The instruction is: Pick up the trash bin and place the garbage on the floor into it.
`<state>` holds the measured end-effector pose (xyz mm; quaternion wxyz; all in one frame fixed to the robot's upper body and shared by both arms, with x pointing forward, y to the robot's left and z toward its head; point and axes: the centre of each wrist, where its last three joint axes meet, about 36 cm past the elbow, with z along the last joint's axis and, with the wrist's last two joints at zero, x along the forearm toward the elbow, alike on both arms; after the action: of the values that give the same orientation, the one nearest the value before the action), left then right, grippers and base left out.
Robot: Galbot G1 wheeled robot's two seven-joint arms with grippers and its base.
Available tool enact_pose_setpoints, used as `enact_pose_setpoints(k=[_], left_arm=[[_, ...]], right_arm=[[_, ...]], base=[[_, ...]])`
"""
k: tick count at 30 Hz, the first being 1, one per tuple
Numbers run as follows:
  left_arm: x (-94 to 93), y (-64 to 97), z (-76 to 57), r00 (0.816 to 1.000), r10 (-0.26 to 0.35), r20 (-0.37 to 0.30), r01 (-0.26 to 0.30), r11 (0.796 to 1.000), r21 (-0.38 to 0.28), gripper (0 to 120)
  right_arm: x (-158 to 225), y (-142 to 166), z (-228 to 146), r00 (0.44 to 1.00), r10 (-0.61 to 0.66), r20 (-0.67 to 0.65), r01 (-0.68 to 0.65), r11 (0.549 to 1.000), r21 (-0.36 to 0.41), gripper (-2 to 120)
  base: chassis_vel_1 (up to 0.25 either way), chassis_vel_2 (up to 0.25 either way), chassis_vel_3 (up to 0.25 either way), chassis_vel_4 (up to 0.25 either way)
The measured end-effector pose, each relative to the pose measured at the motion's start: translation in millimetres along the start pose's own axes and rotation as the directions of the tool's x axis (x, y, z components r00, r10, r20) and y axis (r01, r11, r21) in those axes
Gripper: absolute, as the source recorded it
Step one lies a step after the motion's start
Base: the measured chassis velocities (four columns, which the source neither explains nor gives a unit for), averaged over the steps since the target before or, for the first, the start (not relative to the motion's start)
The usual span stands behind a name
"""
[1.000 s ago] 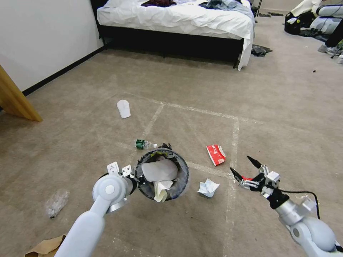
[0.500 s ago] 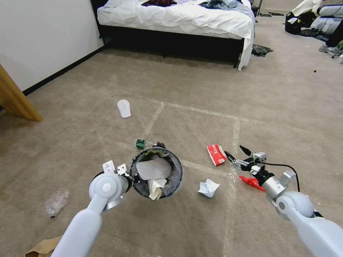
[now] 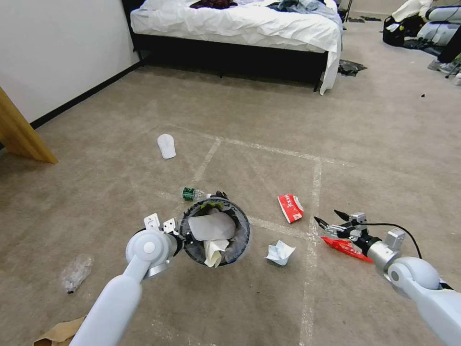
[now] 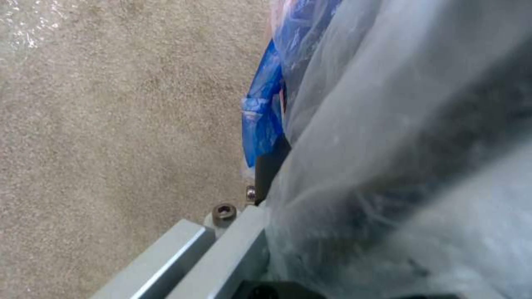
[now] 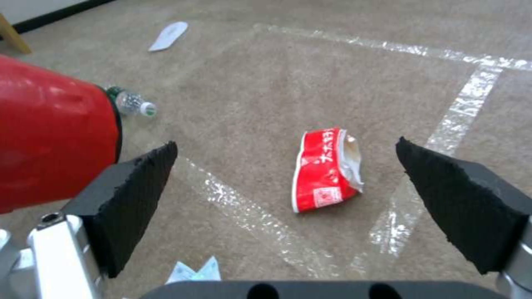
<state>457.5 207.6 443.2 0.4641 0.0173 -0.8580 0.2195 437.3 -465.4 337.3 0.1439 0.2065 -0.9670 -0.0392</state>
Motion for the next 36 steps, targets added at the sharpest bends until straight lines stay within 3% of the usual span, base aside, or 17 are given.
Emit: enact_pose_setpoints(k=[7, 22, 36], left_arm=[[-0.4, 0.0, 1.0, 1.0, 0.001, -0.001, -0.001, 1.0, 0.001, 0], [-1.4, -2.8, 10.0, 1.0, 0.009, -0.009, -0.009, 1.0, 0.008, 0], [-6.0, -2.2, 18.0, 1.0, 0.008, -0.009, -0.008, 1.0, 0.016, 0]], right_arm=[[-11, 3, 12, 1.0, -0.023, -0.013, 0.023, 1.0, -0.015, 100], [-44, -4, 46, 0.983, -0.078, -0.168, 0.076, 0.997, -0.023, 100], [-92, 15, 59, 0.945, -0.193, -0.265, 0.188, 0.981, -0.041, 100]], base=[[0.0, 0.0, 0.0, 0.0], [0.0, 0.0, 0.0, 0.0], [0.0, 0.0, 0.0, 0.0]])
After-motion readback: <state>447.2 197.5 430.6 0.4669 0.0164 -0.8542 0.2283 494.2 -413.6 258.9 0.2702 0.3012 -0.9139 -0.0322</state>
